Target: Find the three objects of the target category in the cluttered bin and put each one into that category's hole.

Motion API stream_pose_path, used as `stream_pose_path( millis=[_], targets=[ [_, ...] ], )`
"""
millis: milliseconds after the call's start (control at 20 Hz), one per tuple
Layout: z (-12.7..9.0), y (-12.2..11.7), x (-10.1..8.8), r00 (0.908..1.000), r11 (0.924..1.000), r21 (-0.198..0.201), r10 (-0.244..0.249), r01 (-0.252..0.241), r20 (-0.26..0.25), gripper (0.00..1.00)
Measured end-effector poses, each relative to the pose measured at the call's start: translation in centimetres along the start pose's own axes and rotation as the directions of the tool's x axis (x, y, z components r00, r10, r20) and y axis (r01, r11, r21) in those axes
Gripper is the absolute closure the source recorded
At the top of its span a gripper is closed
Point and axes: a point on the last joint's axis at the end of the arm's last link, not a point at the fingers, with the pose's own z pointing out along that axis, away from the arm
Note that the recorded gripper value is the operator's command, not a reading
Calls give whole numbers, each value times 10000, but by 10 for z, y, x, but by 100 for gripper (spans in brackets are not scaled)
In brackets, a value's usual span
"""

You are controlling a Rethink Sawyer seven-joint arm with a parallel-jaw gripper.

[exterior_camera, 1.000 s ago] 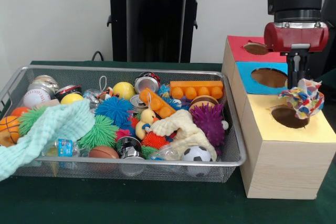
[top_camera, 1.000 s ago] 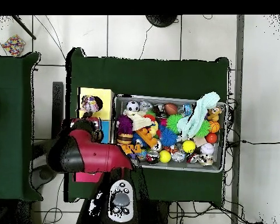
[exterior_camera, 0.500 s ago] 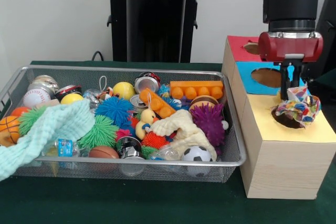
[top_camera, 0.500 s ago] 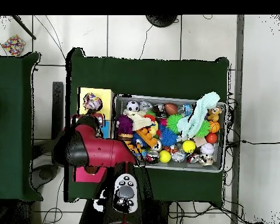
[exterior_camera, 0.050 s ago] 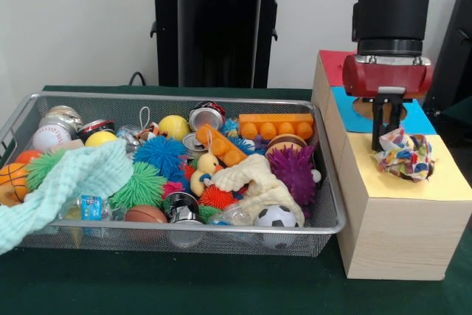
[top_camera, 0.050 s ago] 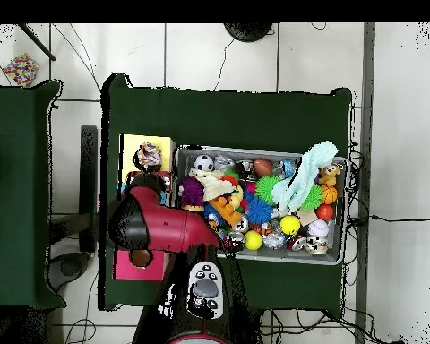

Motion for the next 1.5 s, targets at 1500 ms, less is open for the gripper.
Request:
stream_pose_path(
  millis=[1500],
  targets=[
    [15, 3, -6, 9981, 9973, 581, -474, 451, 399, 100]
  ],
)
